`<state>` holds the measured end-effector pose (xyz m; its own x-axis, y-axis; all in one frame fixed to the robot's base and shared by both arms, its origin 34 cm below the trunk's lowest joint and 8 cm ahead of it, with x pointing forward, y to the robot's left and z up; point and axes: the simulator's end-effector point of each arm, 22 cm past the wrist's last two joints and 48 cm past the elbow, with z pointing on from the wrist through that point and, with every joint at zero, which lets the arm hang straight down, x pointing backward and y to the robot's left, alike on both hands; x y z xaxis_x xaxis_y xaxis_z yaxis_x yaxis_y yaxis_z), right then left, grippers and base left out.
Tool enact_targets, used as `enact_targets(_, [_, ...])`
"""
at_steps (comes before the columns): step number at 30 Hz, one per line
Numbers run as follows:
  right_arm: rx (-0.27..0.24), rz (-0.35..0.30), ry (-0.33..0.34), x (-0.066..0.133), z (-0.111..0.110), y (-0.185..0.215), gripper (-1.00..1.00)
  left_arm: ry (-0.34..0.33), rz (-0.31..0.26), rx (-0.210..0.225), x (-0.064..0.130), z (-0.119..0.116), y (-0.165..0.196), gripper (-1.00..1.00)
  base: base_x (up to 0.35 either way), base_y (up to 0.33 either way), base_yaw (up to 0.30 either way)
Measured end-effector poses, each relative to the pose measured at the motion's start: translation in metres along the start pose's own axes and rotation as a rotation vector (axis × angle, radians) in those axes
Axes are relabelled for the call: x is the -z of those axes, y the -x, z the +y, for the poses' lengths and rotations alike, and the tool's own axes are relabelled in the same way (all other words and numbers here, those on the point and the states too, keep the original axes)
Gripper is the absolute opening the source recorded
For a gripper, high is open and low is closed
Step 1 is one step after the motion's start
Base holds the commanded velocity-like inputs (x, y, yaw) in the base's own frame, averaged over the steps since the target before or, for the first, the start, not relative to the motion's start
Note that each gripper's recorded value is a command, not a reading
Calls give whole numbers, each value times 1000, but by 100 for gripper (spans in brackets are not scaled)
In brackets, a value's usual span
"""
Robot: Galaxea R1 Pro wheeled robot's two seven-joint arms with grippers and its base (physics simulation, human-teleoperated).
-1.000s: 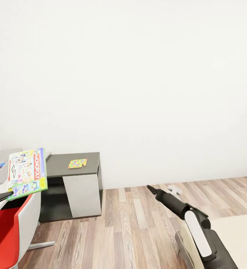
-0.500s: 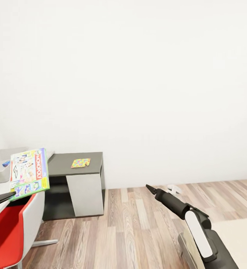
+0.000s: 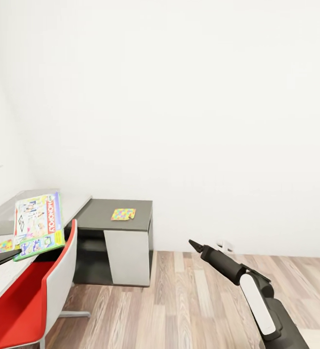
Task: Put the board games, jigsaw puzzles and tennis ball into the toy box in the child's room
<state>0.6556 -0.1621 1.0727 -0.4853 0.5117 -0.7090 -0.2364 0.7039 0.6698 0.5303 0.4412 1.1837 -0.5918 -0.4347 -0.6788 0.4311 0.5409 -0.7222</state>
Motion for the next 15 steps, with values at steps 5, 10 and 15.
enact_targets(5, [-1,1,0,0,0,-1,100,0,2,0,-1,0,-1,-100,324,0,290])
enact_targets(10, [0,1,0,0,-1,0,100,-1,5,1,-2,0,-2,-100,324,0,166])
enact_targets(15, [1,2,0,0,-1,0,100,-7,6,5,-5,0,-5,-100,324,0,18])
